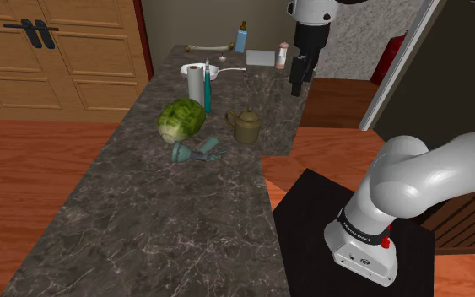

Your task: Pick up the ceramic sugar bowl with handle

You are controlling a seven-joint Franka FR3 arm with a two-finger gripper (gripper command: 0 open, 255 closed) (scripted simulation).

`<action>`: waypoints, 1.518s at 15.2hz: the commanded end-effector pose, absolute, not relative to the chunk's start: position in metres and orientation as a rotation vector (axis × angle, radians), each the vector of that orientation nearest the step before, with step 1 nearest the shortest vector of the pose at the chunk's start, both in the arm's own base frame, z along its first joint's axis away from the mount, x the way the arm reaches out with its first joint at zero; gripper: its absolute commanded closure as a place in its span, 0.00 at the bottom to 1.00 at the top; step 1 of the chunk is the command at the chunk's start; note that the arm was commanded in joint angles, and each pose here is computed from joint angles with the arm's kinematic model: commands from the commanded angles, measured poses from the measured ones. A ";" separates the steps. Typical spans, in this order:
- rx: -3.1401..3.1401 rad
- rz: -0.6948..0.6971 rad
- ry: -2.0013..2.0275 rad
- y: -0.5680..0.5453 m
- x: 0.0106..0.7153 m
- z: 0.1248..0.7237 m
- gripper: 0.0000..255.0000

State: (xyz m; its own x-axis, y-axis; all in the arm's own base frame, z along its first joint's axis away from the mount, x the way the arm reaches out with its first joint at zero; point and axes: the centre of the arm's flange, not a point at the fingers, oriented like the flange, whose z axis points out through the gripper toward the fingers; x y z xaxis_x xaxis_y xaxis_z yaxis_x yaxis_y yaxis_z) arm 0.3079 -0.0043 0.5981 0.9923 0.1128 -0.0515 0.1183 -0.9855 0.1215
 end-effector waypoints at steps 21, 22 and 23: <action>3.057 -0.036 0.374 -0.060 0.523 0.459 0.00; 3.059 -0.035 0.384 -0.062 0.534 0.452 0.00; 3.061 -0.033 0.394 -0.063 0.545 0.445 0.00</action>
